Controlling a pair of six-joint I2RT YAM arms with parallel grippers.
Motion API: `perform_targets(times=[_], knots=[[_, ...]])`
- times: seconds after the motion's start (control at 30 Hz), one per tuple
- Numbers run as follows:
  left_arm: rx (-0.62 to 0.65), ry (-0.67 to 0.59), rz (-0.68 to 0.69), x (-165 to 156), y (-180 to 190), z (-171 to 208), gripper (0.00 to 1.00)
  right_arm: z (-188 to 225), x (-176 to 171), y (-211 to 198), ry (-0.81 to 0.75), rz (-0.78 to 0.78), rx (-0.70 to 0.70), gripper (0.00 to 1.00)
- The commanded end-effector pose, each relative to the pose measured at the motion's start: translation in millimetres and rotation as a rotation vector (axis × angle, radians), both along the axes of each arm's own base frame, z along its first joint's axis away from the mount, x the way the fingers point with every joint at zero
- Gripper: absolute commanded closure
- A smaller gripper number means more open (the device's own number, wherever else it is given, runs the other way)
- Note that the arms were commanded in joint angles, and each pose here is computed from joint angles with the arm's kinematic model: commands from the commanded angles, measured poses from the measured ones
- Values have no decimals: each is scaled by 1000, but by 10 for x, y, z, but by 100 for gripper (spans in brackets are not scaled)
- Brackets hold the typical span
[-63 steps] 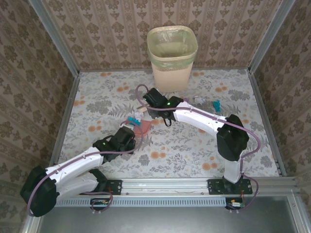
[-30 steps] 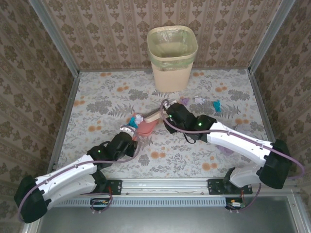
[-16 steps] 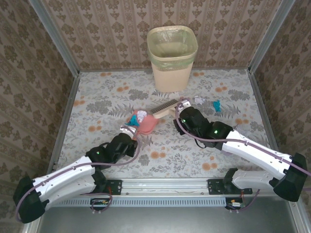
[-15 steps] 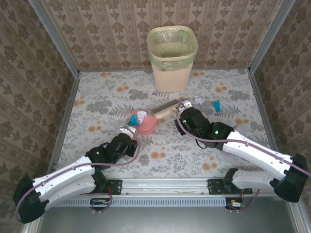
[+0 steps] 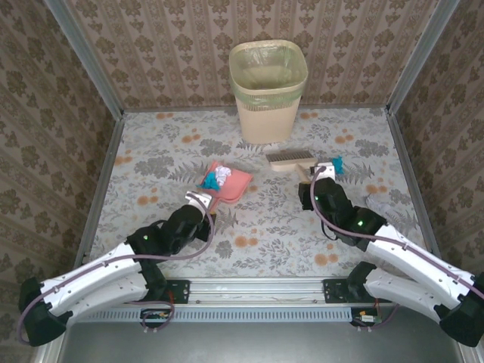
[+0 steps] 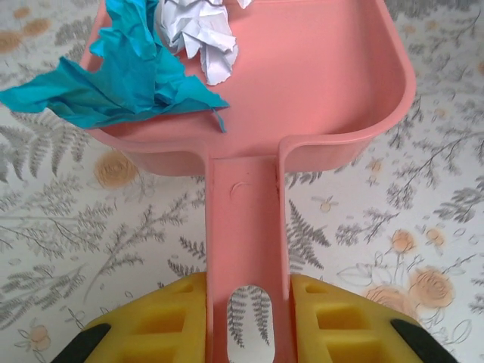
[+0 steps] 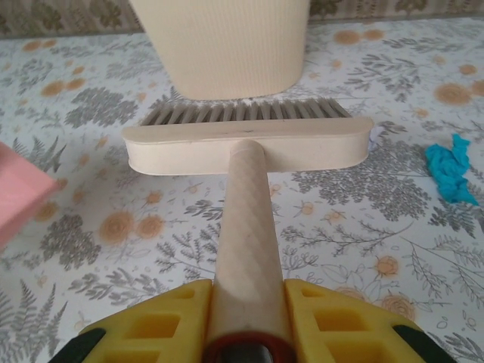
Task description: Sweep away the paper scraps from the table
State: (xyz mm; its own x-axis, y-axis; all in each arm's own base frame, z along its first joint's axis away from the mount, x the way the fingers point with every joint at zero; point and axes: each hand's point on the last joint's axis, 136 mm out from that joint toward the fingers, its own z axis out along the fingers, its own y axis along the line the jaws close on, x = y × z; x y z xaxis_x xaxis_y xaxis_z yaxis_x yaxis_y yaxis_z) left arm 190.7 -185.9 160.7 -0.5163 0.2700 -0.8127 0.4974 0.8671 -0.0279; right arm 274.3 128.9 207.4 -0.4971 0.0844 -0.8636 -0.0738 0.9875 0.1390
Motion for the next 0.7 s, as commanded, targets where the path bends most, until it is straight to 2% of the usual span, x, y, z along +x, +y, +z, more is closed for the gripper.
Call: perform_targets(times=[0.0,0.13,0.4,0.53,0.67], knots=[[-17,-16,27,71,-46,356,100,87,95,-141,-91,-101,70,100],[-6,9,39,132,-136,671,100,-3,91,-146,-111,-98,91,100],[-39,27,28,376,-403,1626,100,-134,71,5,-159,7,113,100],[-69,64,20,616,-549,2001,100,-168,67,121,-155,61,137,100],[-151,130,-14,884,-827,2195,100,-221,72,219,-143,101,155,100]])
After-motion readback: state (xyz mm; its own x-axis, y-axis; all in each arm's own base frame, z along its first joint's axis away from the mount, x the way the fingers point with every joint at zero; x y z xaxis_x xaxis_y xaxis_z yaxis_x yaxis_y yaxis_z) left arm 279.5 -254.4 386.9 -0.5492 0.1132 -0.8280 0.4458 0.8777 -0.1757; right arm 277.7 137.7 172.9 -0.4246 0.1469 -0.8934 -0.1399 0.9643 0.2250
